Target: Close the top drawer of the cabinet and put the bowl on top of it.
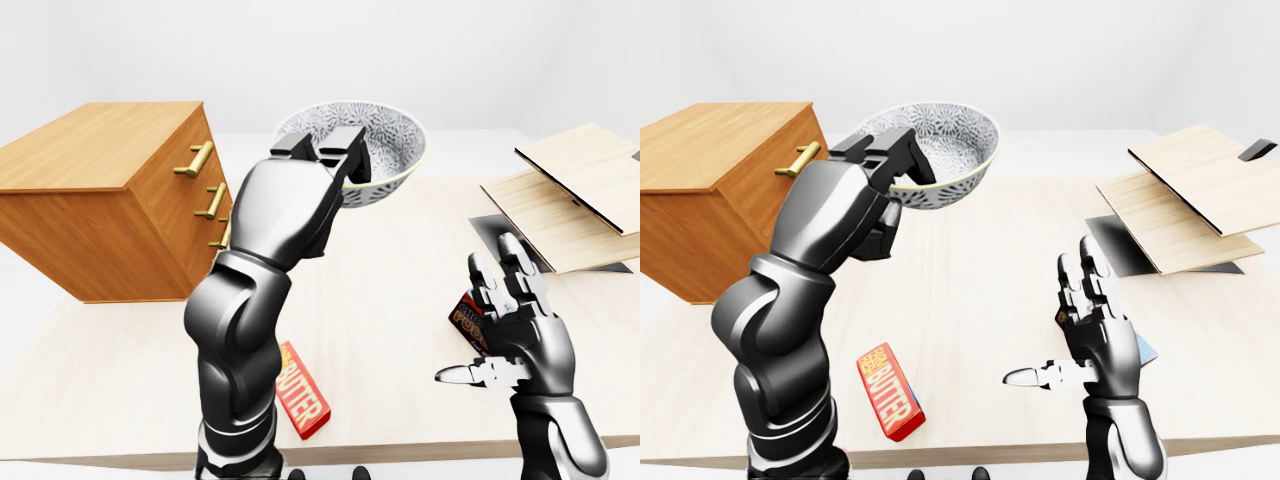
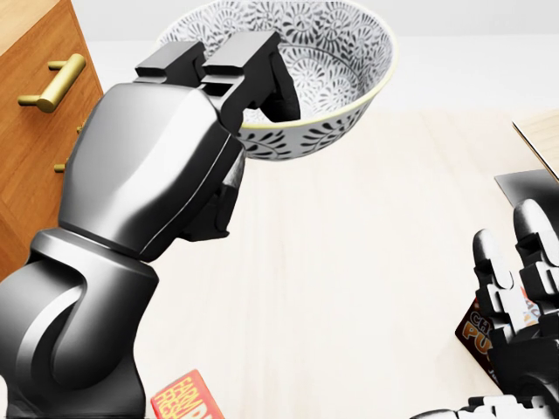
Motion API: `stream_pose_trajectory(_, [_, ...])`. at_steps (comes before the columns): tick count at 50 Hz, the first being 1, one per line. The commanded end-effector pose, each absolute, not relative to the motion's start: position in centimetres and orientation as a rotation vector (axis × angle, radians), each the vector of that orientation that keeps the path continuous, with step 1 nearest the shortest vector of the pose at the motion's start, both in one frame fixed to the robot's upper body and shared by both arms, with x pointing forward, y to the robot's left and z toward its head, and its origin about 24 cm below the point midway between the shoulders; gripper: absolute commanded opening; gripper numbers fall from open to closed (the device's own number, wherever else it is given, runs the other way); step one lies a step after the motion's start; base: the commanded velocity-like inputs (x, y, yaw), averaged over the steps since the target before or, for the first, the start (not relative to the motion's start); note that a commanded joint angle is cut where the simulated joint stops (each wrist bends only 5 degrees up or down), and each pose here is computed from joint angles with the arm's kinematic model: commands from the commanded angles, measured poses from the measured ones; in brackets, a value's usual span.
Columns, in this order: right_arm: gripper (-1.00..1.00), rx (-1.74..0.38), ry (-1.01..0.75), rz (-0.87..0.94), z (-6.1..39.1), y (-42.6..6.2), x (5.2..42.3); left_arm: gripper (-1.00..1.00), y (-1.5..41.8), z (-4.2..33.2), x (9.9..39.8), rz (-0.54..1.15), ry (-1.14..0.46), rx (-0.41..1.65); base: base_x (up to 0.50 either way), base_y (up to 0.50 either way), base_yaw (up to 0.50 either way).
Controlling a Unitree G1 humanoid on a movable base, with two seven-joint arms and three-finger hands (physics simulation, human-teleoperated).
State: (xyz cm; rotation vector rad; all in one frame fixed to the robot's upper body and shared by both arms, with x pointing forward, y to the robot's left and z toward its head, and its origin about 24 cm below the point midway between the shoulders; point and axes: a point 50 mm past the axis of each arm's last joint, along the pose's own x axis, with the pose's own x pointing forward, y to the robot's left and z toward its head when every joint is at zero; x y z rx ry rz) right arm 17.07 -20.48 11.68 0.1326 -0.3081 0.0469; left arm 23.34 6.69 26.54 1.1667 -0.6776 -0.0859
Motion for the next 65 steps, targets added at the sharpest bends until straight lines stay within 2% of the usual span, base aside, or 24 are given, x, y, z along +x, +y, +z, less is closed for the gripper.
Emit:
stream_pose_trajectory(1, [1.0,0.133,-0.309,0.048,11.7,-20.4,17.1,-1.0,9.2,31.1,22.8,0.163,-0.756,1.285,0.0,0.0,0.0])
stream_pose_trajectory(6, [1.0,0.132,-0.313,0.048,11.8,-20.5,16.9,-1.0,10.4,32.6,23.3,0.206,-0.775,1.311,0.0,0.0,0.0])
stream_pose_trajectory(14, [1.0,0.132,-0.301,0.054,11.6,-20.2,17.0,-1.0,11.9,33.2,24.4,0.164,-0.77,1.327,0.0,0.0,0.0])
stream_pose_trajectory(38, [1.0,0.131,-0.275,0.064,11.1,-19.9,17.4,-1.0,18.7,35.7,27.2,0.315,-0.847,1.153,0.0,0.0,0.0])
stream_pose_trajectory(65, [1.0,0.132,-0.274,0.061,11.1,-19.8,17.2,-1.0,27.5,32.9,31.0,0.545,-0.638,0.9,0.0,0.0,0.0])
